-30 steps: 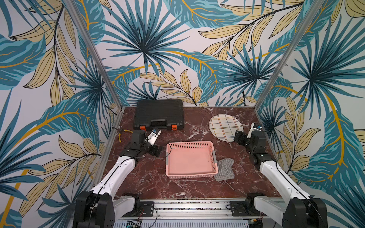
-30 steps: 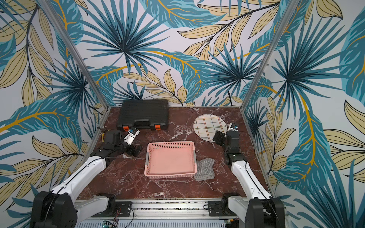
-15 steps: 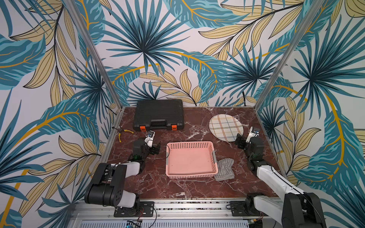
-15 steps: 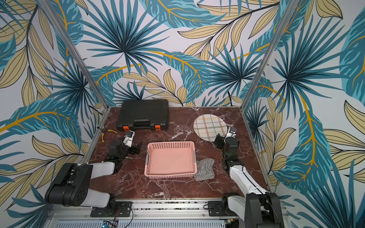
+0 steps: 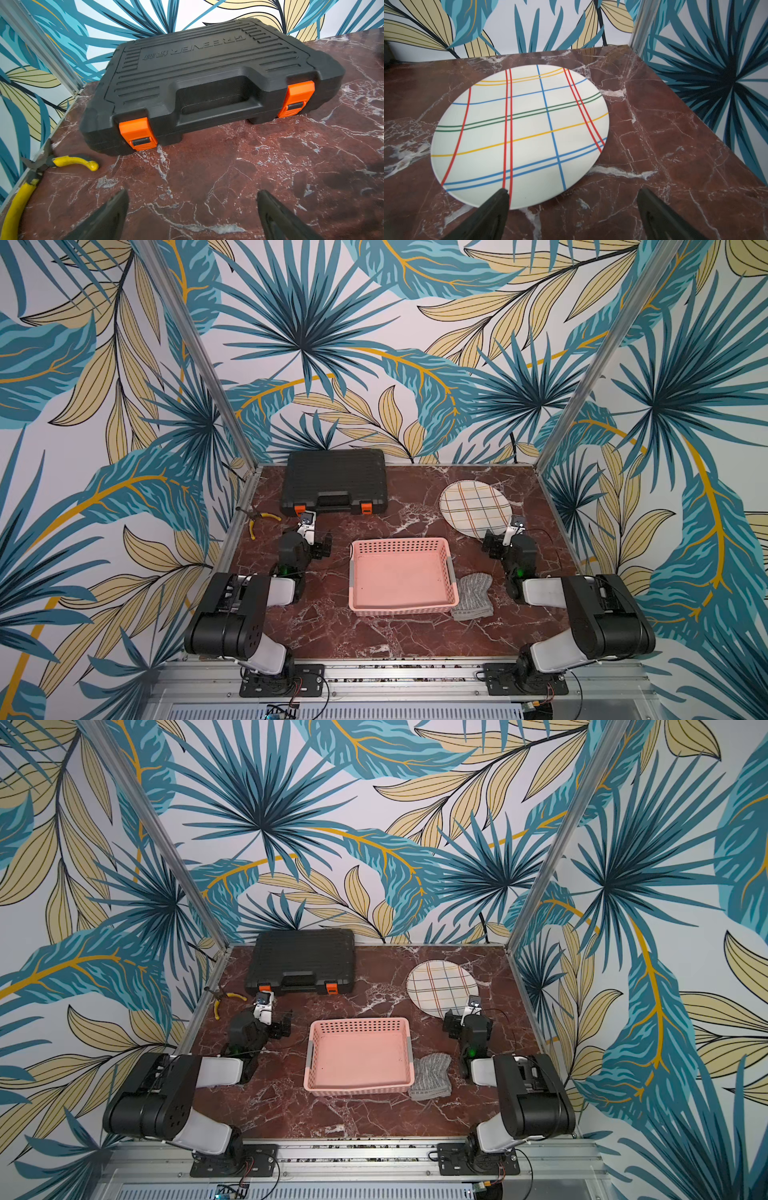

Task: Wipe the wet plate dry
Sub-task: Reset both arms

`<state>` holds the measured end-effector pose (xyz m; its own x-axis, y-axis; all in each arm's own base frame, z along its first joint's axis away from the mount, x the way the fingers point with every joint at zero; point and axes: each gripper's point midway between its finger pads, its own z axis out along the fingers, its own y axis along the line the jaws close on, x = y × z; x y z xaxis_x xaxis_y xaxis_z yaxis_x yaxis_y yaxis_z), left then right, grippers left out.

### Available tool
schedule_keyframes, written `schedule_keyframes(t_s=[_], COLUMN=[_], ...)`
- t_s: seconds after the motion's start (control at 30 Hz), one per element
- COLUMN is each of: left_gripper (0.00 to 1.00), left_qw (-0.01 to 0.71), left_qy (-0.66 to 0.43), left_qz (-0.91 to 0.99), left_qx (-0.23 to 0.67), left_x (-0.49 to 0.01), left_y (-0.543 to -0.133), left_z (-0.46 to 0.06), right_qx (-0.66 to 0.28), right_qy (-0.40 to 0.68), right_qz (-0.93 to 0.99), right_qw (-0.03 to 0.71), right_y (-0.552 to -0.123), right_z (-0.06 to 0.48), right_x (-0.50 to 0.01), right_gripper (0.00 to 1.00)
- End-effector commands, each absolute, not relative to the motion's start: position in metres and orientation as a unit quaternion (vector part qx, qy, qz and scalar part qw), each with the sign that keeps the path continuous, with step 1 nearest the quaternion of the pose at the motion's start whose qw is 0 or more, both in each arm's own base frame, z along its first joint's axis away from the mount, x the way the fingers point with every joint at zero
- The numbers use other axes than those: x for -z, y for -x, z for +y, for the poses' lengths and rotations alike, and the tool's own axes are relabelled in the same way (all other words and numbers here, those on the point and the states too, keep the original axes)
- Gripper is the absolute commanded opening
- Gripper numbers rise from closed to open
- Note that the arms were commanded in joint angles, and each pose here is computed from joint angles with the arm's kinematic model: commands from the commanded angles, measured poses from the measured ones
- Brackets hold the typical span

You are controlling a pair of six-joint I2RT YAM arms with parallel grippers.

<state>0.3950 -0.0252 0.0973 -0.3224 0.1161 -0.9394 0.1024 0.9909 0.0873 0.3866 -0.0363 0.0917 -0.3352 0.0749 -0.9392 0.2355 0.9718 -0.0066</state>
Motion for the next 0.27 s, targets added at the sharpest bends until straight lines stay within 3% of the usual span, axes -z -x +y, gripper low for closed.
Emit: schedule_keyframes(t_s=[0.0, 0.23], left_gripper=[1.00, 1.00], left_qw=[0.599, 0.599], left_qy=[-0.054, -0.054], left_qz=[0.799, 0.799], left_qx=[-0.011, -0.011], left_x=[-0.1148, -0.1144], left_y=[-0.4028, -0.4027], left_z=[-0.0198, -0.0196], right_qx=[0.067, 0.067], right_qy=[-0.085, -0.086], right_qz=[0.793, 0.793], right_qw=[0.600, 0.599], right_y=[-0.3929, -0.3931], right_z=[-0.0317, -0.0320], right_x=[-0.1114, -0.1118], right_gripper=[1.00, 1.00])
